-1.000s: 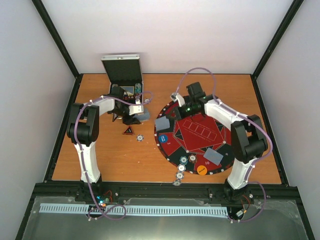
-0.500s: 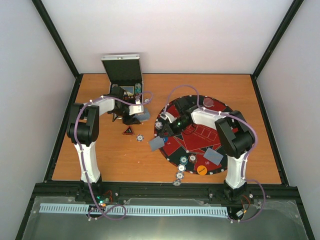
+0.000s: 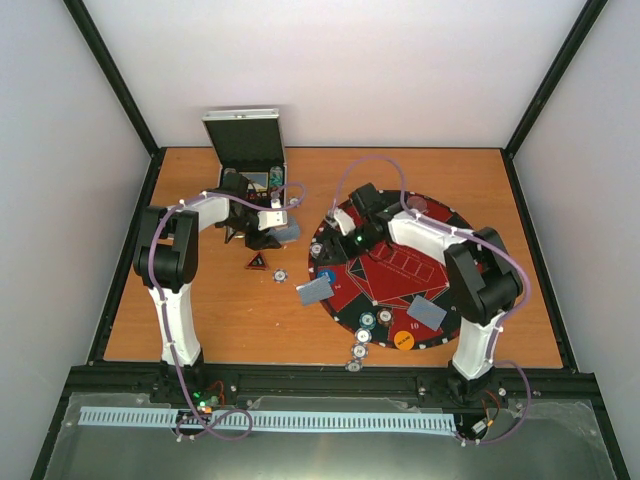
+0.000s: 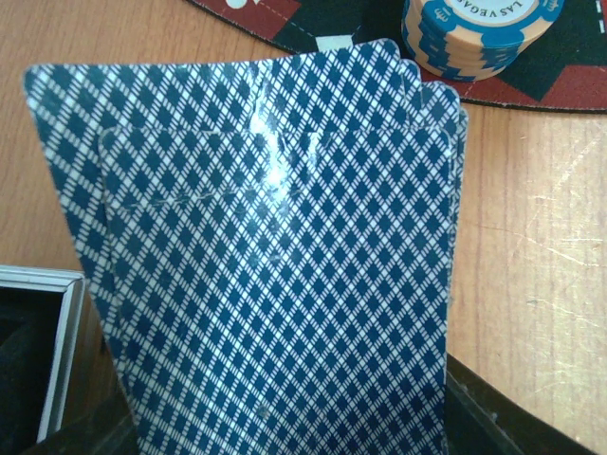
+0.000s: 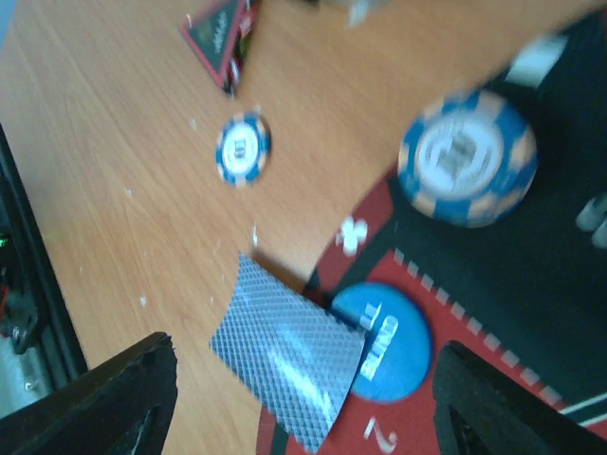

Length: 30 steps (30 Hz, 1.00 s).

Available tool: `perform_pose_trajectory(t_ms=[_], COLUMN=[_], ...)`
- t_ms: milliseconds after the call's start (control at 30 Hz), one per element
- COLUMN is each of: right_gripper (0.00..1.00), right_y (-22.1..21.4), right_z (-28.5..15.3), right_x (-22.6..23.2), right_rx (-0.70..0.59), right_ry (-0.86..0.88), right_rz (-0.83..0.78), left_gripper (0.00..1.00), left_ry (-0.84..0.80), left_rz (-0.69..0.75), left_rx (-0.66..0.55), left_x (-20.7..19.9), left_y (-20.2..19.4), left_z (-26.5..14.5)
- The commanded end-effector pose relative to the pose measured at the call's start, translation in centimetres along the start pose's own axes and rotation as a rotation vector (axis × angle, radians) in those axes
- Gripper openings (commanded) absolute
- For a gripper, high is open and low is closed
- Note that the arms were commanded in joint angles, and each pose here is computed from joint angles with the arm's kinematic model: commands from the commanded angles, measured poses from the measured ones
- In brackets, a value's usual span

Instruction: Distribute texas hold em gaming equipment

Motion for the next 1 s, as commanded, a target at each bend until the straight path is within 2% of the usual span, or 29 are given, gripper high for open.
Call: perform_pose_trajectory(t_ms=[0,100,200,367,533,667,967], right_gripper=[0.76,0.78,0.79,0.81,0.76,0.78,0.79], right_y=[4.7,8.0,10.7,13.3,14.1,14.3,14.2], right_z=[-2.8,-2.3,-1.8,1.2,3.5,5.1,8.5], right_x=[1.9,1.0,0.2,-0.7,-0.6,-0.1,-1.8], right_rx=[-0.223,-0.294,-0.326,-0.292,-0.245,-0.228,-0.178], right_ry=[-0.044,-0.059,0.003,0.076,0.11,0.11,0.046], right_rz=[-0.07,-0.013,0.03,0.033,0.0,-0.035,-0.001], left_gripper=[0.57,0.57,0.57,0.57,0.57,0.57,0.57], left_ry=[-0.014,-0.011,-0.011,-0.011,-0.016,-0.015,-0.012], left_rz=[0.01,0.012,0.015,0.016,0.013,0.012,0.007], left_rx=[0.005,0.005,0.008,0.013,0.011,0.009,0.004], left_x=[0.2,0.2,0.1,0.0,-0.1,0.2,0.6], left_y=[-0.4,-0.3,-0.2,-0.2,0.0,0.0,0.2], left_z=[0.6,0.6,0.5,0.5,0.7,0.8,0.8])
Point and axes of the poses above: each gripper's point midway between its finger pads, its own z axis out along the fingers, its own x axis along the line the jaws close on, y = z × x, the point moved 8 cm from there along -z, back along the fingers, and after that the axes turned 10 degrees about z, right-handed, at the moved point
